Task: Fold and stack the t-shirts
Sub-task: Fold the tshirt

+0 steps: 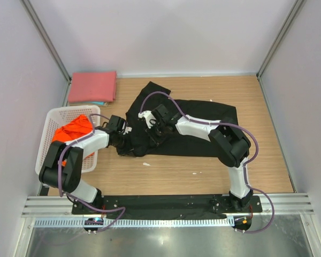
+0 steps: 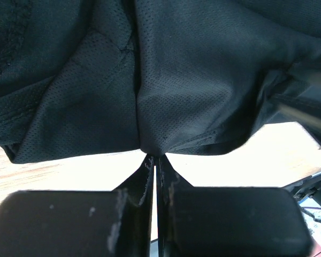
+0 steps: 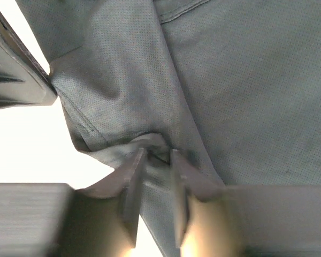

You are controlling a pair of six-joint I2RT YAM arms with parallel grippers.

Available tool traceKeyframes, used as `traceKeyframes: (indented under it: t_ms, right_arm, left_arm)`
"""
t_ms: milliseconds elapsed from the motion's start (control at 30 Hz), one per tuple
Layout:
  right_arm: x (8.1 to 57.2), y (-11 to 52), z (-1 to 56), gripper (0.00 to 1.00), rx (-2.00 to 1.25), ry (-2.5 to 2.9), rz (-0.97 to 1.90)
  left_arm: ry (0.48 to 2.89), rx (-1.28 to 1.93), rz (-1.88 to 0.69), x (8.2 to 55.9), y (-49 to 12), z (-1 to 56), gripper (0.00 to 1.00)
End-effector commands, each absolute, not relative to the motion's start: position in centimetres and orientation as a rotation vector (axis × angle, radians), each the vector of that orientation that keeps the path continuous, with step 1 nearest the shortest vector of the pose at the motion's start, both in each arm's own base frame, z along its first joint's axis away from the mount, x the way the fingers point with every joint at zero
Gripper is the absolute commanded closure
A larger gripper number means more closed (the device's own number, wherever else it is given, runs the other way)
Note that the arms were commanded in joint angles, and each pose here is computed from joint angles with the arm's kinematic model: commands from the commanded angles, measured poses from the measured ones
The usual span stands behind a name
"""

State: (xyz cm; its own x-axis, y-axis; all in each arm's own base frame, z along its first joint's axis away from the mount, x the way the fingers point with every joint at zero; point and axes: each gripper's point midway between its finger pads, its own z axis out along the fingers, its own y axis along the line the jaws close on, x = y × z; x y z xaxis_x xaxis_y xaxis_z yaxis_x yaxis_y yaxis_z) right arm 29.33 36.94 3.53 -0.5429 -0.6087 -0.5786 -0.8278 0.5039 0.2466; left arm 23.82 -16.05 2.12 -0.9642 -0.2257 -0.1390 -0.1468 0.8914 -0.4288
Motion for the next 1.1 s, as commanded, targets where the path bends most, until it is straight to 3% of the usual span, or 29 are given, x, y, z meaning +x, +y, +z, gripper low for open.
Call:
traceKeyframes:
  t_ms: [0,167,1067]
  right_arm:
    - [29.7,37.2,4.4,0.72,-1.185,2.296,0.718]
    - [30.1,37.4,5.5,0.99,-1.140,2.278,0.717]
    - [31.7,36.3,10.3,0.99,-0.886,2.151,0.664]
  left_arm:
    - [2.849,-0.283,-0.619,24.5,-16.1,2.0,1.00]
    - [2.825,-0.278,-0.618,24.9,-16.2,2.8,1.00]
    - [2.711,-0.332,-0.538,30.6,-16.5,9.4,1.00]
